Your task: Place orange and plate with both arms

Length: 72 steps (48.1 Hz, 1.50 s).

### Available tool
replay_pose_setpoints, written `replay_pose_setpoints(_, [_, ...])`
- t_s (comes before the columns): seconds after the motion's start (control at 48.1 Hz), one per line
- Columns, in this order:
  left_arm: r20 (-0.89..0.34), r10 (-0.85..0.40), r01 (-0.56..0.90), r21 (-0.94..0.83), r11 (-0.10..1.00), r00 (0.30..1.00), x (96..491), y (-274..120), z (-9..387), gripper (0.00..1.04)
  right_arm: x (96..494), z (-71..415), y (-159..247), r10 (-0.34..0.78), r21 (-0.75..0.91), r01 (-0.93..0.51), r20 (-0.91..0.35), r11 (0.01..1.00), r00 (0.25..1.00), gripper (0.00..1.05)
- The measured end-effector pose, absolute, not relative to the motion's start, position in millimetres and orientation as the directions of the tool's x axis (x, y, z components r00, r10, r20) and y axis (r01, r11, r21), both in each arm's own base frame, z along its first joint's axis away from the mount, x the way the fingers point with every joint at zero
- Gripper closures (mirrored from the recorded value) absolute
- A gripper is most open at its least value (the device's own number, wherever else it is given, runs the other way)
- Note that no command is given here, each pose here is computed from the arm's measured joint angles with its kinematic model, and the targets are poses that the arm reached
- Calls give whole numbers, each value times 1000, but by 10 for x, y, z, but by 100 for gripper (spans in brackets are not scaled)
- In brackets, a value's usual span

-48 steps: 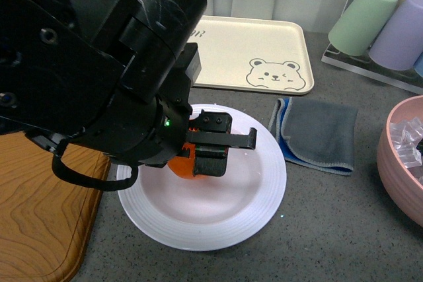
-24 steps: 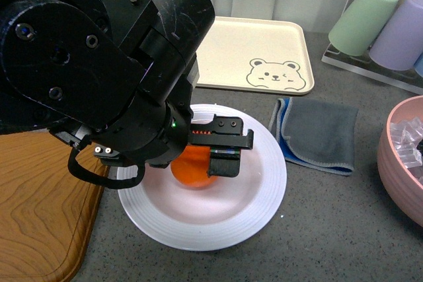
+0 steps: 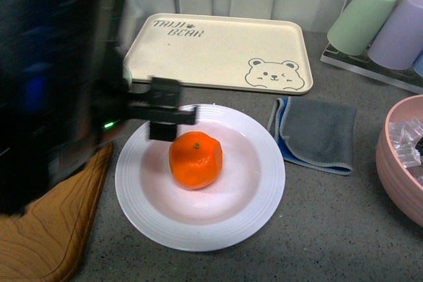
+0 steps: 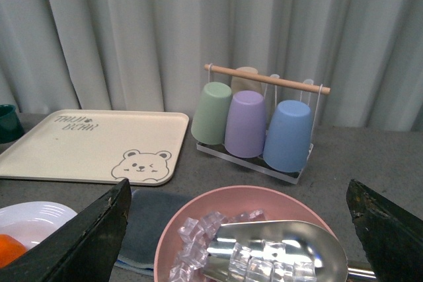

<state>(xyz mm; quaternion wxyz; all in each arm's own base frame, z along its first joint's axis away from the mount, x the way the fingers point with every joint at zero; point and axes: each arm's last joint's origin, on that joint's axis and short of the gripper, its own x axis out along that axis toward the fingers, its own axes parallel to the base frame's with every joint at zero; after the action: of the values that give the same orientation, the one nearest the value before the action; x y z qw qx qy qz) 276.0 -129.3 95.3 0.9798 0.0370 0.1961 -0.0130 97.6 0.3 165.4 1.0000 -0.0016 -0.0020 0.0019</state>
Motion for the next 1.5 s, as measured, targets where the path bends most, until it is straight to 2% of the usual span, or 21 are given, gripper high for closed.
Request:
replay_pose_setpoints(0.083, [-114,-7,7,-6,1000,993,2584,-1011,1214,51,976,1653,2,3,-3,-3,3,1000,1000,9])
replay_pose_setpoints(0.145, [9,-2,2,-40,999,1000,2471,-852,1441,64,976,1654,3,4,-4,-4,4,1000,1000,9])
replay_pose_setpoints(0.249, [-11,-8,8,-17,1000,1000,2221,-619,1441,87,976,1654,3,5,-4,-5,4,1000,1000,9])
replay_pose_setpoints(0.353, [-27,-6,5,-10,1000,1000,2105,-510,1436,101,976,1654,3,4,-3,-4,4,1000,1000,9])
replay_pose_setpoints(0.81, [-10,-3,3,-7,1000,1000,1655,-184,1626,101,976,1654,3,4,-4,-4,4,1000,1000,9])
replay_pose_setpoints(1.496, [14,-2,2,-7,1000,1000,1315,-3,1713,101,976,1654,3,4,-4,-4,4,1000,1000,9])
